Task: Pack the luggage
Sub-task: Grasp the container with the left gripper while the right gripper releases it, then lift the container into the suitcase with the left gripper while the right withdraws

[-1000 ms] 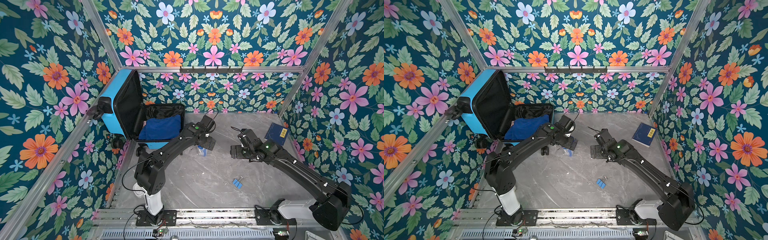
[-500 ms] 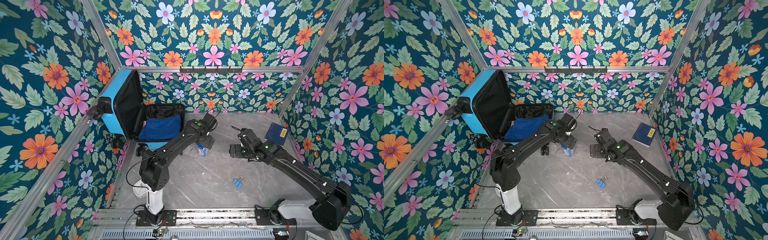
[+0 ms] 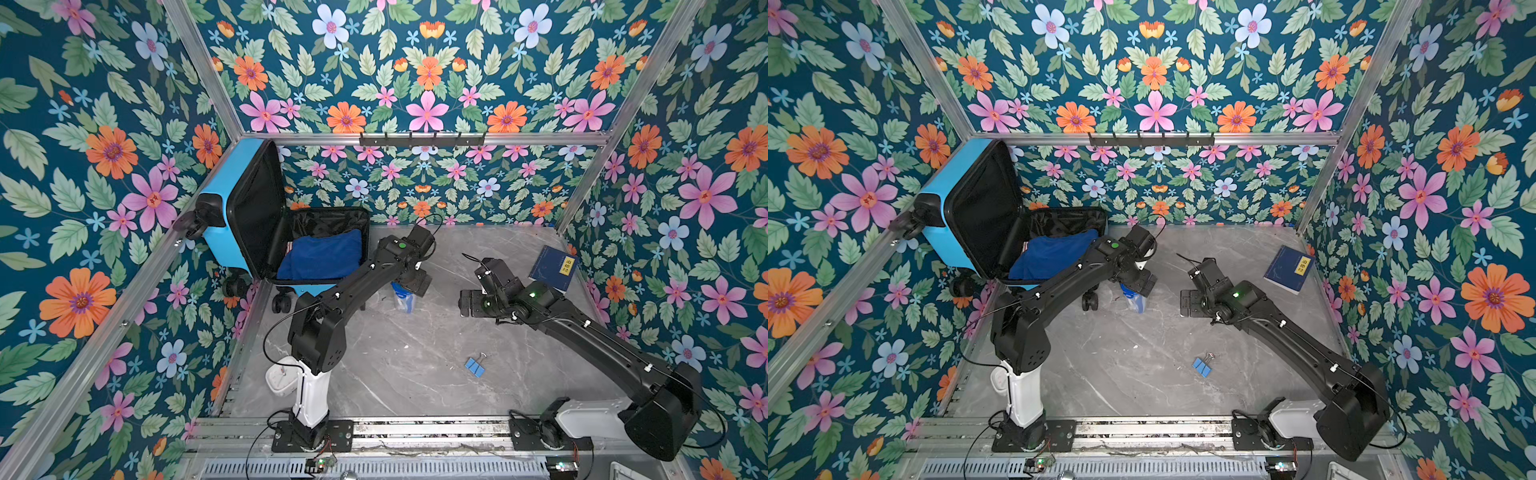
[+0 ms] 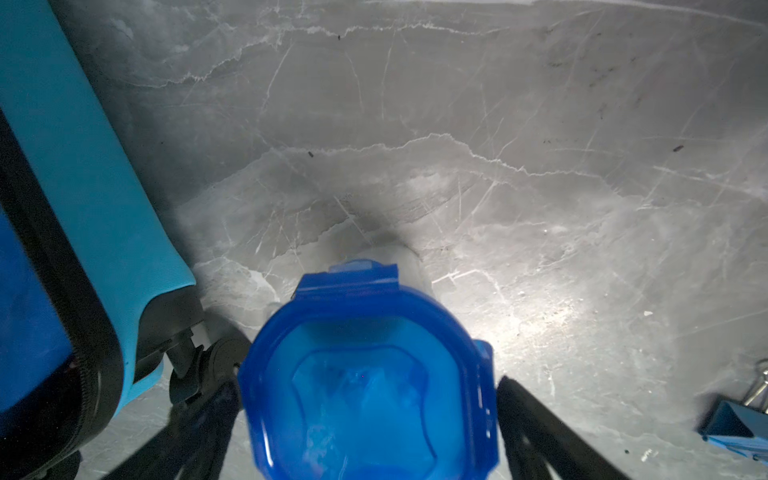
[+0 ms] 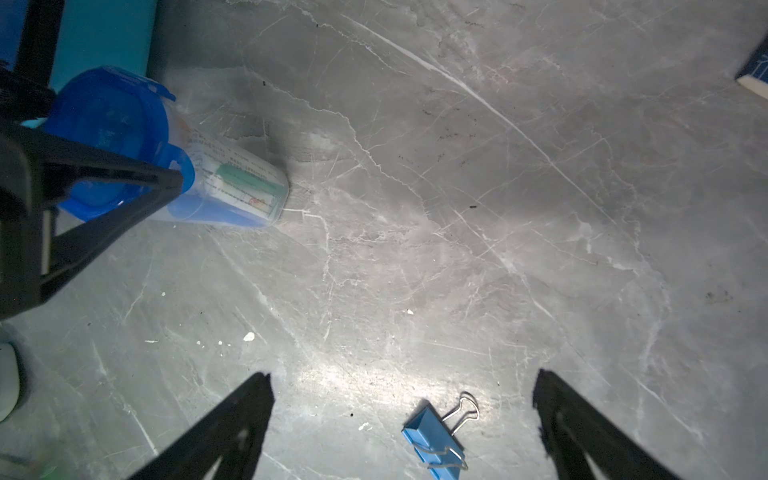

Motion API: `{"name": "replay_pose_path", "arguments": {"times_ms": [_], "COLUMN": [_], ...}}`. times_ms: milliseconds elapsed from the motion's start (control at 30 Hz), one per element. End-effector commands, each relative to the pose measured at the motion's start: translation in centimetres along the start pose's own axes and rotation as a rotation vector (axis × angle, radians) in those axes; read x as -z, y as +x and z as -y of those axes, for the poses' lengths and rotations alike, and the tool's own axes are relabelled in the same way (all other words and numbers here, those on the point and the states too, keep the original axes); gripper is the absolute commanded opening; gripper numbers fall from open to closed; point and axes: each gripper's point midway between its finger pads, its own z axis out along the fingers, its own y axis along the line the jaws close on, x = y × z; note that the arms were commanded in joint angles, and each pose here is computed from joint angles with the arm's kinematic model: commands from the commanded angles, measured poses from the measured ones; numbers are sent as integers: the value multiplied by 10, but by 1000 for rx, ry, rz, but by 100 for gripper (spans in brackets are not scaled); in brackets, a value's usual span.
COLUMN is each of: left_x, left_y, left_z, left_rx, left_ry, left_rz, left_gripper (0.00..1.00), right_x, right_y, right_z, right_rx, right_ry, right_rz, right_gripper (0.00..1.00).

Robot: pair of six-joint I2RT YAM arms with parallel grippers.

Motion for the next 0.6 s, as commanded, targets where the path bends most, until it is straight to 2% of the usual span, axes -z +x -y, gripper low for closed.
{"name": "replay_pose_path", "arguments": {"times_ms": [0, 367, 567], "left_x": [-5, -28, -30], "left_y": [6, 5, 3], "left_z": [0, 6, 9], "left_rx": [-13, -3, 22], "left_ry": [9, 16, 31], "left_rz": [-33, -63, -60], "left_gripper": [100, 99, 90], "right_x": [0, -2, -5], "right_y": [-4, -3, -2], "right_z": [-1, 1, 1], "right_rx": [-9, -8, -10], "right_ry": [-4, 7, 7], "right_rz": [19, 17, 16], "right_gripper": [99, 99, 99]}}
